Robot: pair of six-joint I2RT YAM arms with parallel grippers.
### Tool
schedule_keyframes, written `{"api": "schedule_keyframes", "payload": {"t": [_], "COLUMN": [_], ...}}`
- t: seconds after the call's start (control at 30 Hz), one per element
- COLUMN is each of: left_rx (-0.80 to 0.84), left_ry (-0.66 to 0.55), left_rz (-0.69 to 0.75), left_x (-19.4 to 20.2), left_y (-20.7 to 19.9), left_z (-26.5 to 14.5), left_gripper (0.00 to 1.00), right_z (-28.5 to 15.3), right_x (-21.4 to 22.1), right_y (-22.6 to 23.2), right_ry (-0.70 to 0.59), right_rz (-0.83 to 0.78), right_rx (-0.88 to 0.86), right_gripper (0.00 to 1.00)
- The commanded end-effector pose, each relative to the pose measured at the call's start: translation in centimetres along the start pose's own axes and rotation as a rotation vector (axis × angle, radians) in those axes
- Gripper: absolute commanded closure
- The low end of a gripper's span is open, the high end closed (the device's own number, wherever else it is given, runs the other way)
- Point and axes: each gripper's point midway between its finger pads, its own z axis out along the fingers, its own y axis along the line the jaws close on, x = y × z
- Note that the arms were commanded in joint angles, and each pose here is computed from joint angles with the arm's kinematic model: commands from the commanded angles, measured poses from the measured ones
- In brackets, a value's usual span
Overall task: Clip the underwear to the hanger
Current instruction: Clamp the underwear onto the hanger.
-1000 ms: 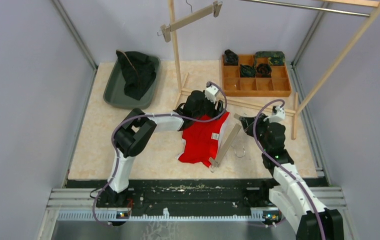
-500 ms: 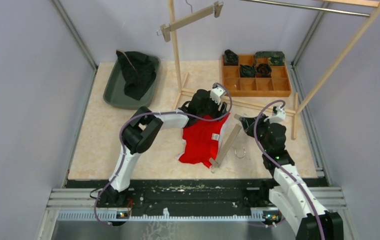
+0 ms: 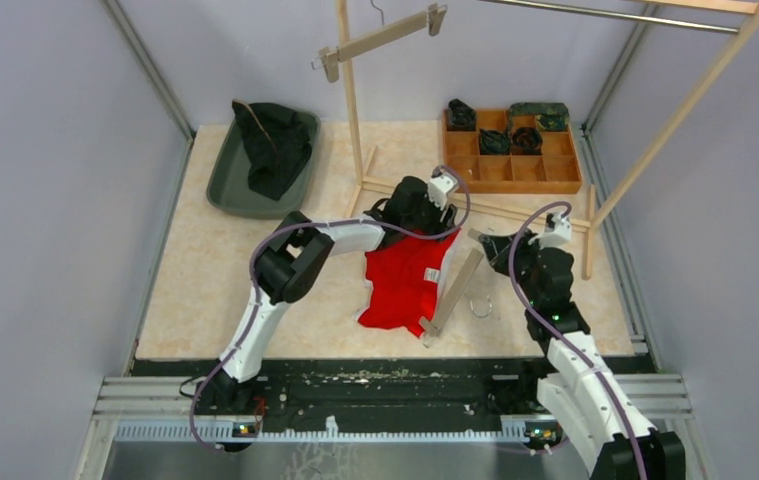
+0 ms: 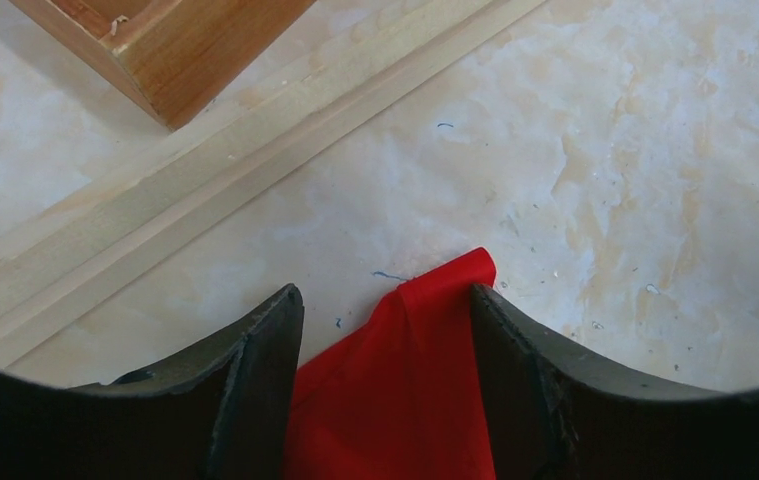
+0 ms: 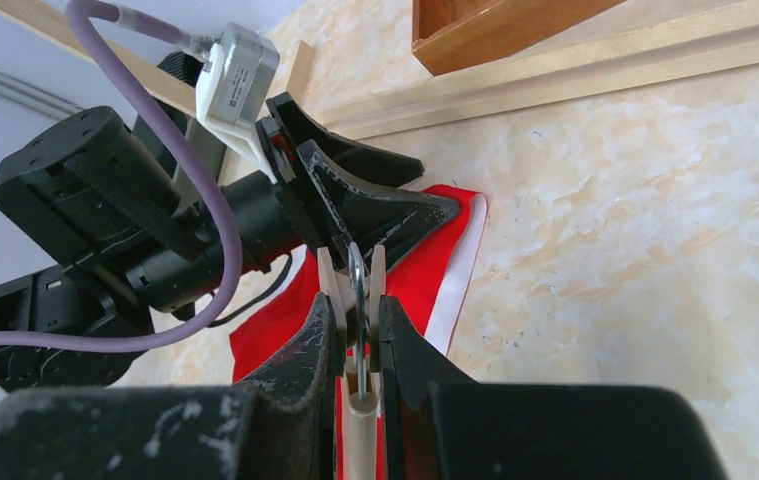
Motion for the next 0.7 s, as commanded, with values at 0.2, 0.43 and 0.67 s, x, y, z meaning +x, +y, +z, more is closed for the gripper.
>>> {"api": "schedule_keyframes", "payload": {"t": [0.2,0.43,0.67], "left_rx": [0.047,0.031,-0.039], "left_ry": [0.1,0.139,0.091], "left_rz": [-0.022,-0.041,-0.05], "left_x": [1.8,2.9,1.1], "left_y": [-0.8,-0.7,0.2], "left_z": [1.8,2.2,0.8], "left_gripper": [0.52,0.84,1.0], "right_z": [-0.3,-0.4,-0.3], "right_x": [-1.2,-1.3,-1.2], "right_y": [0.3,0.2,-0.1], "right_ry": [-0.04,-0.044,-0.042], "right_rz": [-0.037,-0.038,-0.039], "right_rx": [-0.015,-0.01,-0.003], "right_gripper": [1.0,1.0,1.0]}}
